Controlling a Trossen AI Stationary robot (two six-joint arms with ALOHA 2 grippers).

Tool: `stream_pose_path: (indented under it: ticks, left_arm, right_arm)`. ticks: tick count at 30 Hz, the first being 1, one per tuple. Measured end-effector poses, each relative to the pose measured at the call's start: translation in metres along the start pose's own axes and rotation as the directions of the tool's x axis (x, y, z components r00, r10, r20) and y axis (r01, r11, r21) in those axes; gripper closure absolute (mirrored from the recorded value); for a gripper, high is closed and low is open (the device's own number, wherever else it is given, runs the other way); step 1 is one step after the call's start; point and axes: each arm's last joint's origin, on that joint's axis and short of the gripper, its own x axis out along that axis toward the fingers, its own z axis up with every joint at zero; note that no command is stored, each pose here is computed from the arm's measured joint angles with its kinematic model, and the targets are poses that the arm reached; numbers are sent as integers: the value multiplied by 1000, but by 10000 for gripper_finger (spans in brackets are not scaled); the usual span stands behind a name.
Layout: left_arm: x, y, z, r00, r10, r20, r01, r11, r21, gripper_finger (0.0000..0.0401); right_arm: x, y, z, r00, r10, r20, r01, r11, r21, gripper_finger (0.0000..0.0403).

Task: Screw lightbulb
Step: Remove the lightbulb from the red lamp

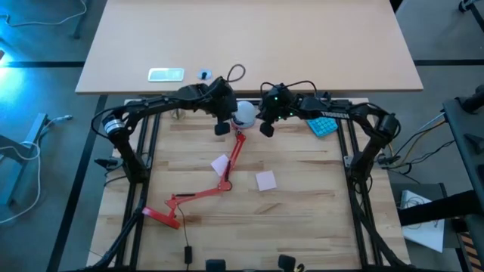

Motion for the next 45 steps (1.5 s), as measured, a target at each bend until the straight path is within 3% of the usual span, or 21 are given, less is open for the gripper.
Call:
stream_pose_path:
  ticks: [3,6,9,14,22,25,30,33,37,45]
  left_arm:
    - [-1,-11,1,999,-30,-31,31,999,26,401]
    - [-1,-13,1,999,-18,-46,19,999,33,401]
    - [-3,-6,1,996,71,-47,-70,997,32,401]
    - [-5,16,4,985,169,40,-169,986,-7,401]
    - [-4,18,4,985,165,57,-166,986,9,401]
    - [-3,15,4,988,149,48,-149,989,4,401]
    - [-3,0,3,999,53,3,-53,999,5,401]
    - [-8,-9,3,1000,25,-11,-25,1000,16,401]
    - [-18,-9,6,998,53,14,-53,998,15,401]
    - [-26,22,1,983,171,71,-167,985,-51,401]
  right_arm:
    - [-1,-7,-2,995,-95,-20,95,995,1,401]
    - [-2,-10,-2,994,-103,-21,103,994,22,401]
    - [-2,-9,-4,998,-62,-33,64,997,38,401]
    - [1,0,-6,994,103,-31,-102,994,46,401]
    - [3,5,6,993,90,75,-89,996,-15,401]
    - [3,2,6,996,45,74,-44,999,-14,401]
    - [1,-10,2,991,-129,25,129,992,-6,401]
    - [0,-15,0,988,-151,14,151,989,11,401]
    - [-2,-14,-2,992,-126,-11,126,991,33,401]
    - [3,1,0,993,111,34,-113,990,86,401]
